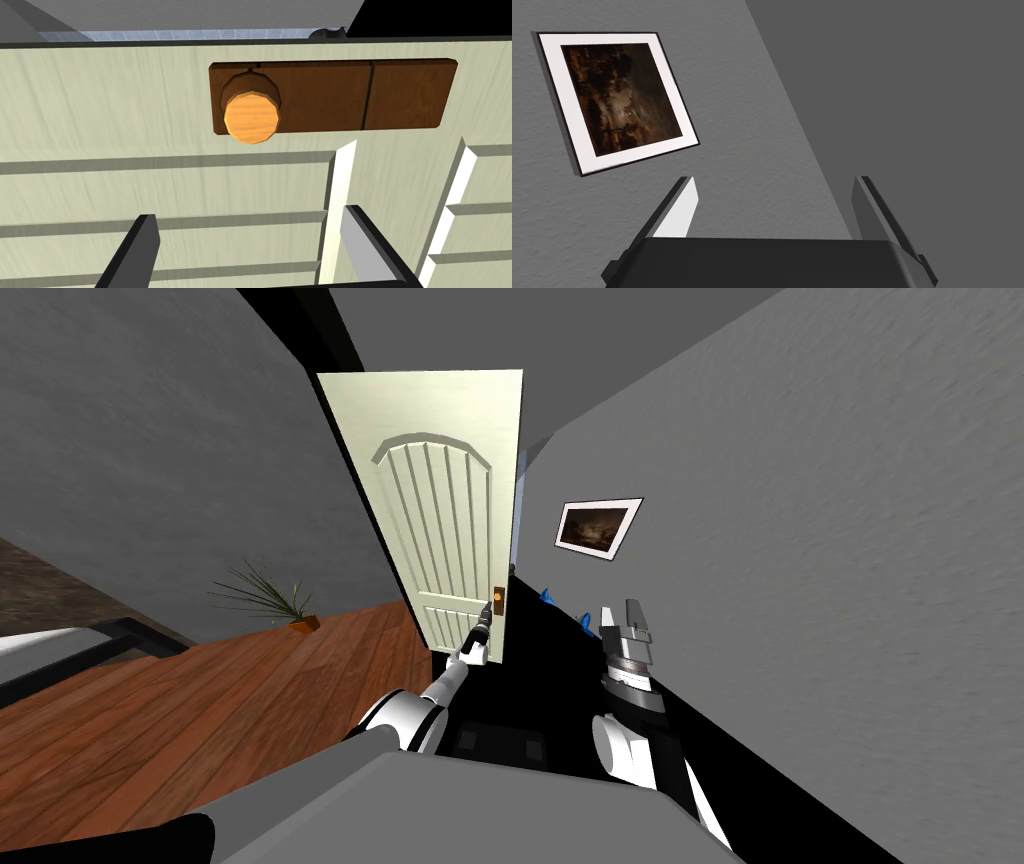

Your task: Push the door open

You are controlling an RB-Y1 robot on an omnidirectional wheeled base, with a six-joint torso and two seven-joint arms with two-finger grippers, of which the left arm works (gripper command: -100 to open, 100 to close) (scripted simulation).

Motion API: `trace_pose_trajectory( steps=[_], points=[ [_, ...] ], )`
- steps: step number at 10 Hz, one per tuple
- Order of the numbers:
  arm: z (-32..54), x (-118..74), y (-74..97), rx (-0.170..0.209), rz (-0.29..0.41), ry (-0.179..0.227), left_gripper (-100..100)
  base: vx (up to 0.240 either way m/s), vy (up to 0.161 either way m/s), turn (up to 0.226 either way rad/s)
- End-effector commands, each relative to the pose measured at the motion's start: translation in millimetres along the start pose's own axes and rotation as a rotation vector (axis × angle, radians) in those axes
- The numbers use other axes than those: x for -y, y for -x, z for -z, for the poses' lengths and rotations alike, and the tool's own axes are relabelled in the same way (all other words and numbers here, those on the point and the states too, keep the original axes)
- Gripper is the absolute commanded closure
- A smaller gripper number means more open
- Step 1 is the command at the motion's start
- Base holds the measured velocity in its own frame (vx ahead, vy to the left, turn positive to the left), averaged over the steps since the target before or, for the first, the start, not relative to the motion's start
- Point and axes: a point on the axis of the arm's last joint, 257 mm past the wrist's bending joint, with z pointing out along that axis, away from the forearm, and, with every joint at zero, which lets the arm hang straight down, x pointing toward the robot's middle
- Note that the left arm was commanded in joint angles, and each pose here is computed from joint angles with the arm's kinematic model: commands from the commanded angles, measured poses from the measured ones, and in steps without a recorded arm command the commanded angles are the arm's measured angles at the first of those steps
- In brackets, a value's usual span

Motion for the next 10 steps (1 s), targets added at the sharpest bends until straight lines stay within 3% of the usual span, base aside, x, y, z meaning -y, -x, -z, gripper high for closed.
trace_pose_trajectory(
  steps=[1, 2, 3, 5, 8, 9, 10],
  points=[
    [-0.4, -3.7, -1.1, -0.004, 0.001, 0.005, -100, -0.036, 0.005, -0.044],
    [-0.7, -1.5, -1.5, -0.003, 0.000, 0.001, -100, -0.012, 0.002, -0.008],
    [-2.2, -0.1, 20.3, 0.016, -0.027, -0.005, -100, 0.085, 0.015, -0.032],
    [-2.7, 1.1, 34.2, 0.029, -0.042, -0.010, -100, 0.247, -0.031, -0.029],
    [-0.5, -0.6, 23.3, 0.026, -0.019, -0.010, -100, 0.252, -0.013, -0.031],
    [-0.8, 0.1, 26.9, 0.028, -0.026, -0.011, -100, 0.127, -0.002, -0.004],
    [-0.8, 0.1, 26.9, 0.028, -0.026, -0.011, 100, -0.015, -0.001, 0.008]
  ],
)
